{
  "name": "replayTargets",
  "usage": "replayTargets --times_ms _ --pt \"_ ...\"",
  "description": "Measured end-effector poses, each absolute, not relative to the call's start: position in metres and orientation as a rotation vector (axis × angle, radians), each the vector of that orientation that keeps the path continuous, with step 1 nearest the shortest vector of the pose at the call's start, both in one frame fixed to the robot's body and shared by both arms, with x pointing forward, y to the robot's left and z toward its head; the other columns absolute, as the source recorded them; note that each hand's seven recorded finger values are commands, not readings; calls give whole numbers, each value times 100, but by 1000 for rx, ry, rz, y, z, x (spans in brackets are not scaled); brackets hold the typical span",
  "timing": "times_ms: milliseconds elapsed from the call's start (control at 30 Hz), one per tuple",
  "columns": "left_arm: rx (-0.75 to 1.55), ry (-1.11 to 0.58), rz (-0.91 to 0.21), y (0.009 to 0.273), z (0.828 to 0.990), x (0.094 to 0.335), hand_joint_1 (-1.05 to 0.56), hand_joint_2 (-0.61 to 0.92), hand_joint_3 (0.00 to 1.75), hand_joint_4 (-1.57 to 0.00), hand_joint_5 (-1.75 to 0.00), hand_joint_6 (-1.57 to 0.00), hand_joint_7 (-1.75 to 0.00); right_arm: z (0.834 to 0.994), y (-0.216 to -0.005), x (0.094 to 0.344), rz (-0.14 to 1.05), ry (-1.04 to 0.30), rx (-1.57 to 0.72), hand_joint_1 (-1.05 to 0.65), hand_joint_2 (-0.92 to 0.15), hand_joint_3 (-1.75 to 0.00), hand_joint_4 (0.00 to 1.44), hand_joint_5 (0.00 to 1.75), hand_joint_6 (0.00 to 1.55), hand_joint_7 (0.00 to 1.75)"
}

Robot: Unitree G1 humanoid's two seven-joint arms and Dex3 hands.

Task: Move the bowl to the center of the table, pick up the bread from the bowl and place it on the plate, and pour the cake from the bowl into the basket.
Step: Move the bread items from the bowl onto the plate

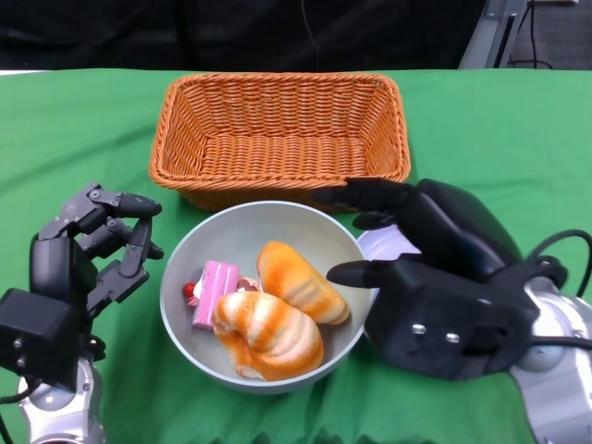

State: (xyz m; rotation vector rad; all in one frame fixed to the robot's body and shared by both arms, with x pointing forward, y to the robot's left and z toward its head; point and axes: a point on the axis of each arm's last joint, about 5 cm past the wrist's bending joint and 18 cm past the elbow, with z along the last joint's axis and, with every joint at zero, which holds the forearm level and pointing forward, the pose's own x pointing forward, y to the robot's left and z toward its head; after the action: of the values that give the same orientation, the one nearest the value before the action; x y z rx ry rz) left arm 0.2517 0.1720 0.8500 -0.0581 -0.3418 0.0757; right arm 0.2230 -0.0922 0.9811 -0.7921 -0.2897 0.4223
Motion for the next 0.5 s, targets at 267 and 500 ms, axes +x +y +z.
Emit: replayTargets --times_ms 267,500 --pt "-51 -339 65 168 850 252 -23 77 60 -81 -149 -86 -113 983 -85 230 508 -230 -848 -72 -92 -12 58 18 55 0" --pt "-58 -338 73 166 850 252 -22 77 61 -80 -150 -86 -114 984 -79 231 548 -215 -863 -73 -92 -13 56 14 53 0"
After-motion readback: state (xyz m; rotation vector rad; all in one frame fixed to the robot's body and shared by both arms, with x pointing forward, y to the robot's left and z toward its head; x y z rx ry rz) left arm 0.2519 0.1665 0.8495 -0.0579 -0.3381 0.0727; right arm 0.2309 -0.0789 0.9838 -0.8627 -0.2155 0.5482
